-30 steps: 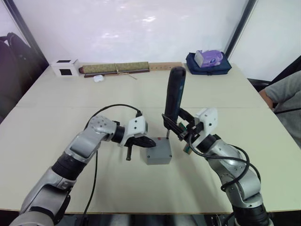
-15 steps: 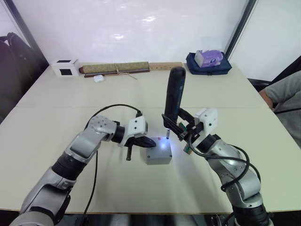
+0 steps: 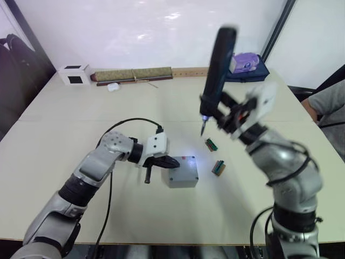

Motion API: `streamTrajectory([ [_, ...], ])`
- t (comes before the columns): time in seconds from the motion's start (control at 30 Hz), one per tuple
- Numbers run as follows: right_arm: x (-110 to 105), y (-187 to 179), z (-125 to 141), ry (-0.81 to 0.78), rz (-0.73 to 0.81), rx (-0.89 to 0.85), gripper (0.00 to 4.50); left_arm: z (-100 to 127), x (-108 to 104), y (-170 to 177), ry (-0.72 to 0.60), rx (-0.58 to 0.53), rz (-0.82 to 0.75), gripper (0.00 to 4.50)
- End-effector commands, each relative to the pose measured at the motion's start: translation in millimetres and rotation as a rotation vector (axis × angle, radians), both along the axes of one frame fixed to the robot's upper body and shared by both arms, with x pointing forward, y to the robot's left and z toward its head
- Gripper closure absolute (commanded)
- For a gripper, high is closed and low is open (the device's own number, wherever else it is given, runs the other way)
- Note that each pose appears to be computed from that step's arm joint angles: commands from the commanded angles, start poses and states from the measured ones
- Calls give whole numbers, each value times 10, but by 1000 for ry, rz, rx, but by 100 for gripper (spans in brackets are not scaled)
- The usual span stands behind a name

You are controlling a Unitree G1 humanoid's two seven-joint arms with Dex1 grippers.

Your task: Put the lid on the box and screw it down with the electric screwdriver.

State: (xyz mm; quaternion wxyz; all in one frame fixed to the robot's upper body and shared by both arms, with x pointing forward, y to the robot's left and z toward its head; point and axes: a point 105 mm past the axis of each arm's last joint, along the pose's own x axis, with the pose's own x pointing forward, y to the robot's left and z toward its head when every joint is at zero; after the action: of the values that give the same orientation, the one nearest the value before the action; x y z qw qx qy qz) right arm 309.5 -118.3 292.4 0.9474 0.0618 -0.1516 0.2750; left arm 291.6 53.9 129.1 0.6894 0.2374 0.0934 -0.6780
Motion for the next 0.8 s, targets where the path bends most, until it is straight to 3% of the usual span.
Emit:
streamTrajectory([
  [0.03,-43,-104,207,63,52,78,261,0,-1,-68,77,-88,43,450],
  [0.1,14,-287,209,145,31,157,261,140,-1,-104,135,-174,58,450],
  [0.17,39,-470,42,291,39,159,261,353,-38,-146,180,-248,26,450],
  [0.3,34,-944,-323,477,-158,-83,261,630,-64,-196,131,-264,-24,450],
  [0.47,-120,-1354,-762,777,-228,-155,261,599,-187,-127,-44,-79,-143,450],
  [0.57,-325,-1619,-1172,1021,-274,-225,261,634,-282,-121,-21,-84,-198,450],
  [0.8,-410,-1720,-1397,1165,-241,-207,261,550,-257,-142,0,-116,-140,450],
])
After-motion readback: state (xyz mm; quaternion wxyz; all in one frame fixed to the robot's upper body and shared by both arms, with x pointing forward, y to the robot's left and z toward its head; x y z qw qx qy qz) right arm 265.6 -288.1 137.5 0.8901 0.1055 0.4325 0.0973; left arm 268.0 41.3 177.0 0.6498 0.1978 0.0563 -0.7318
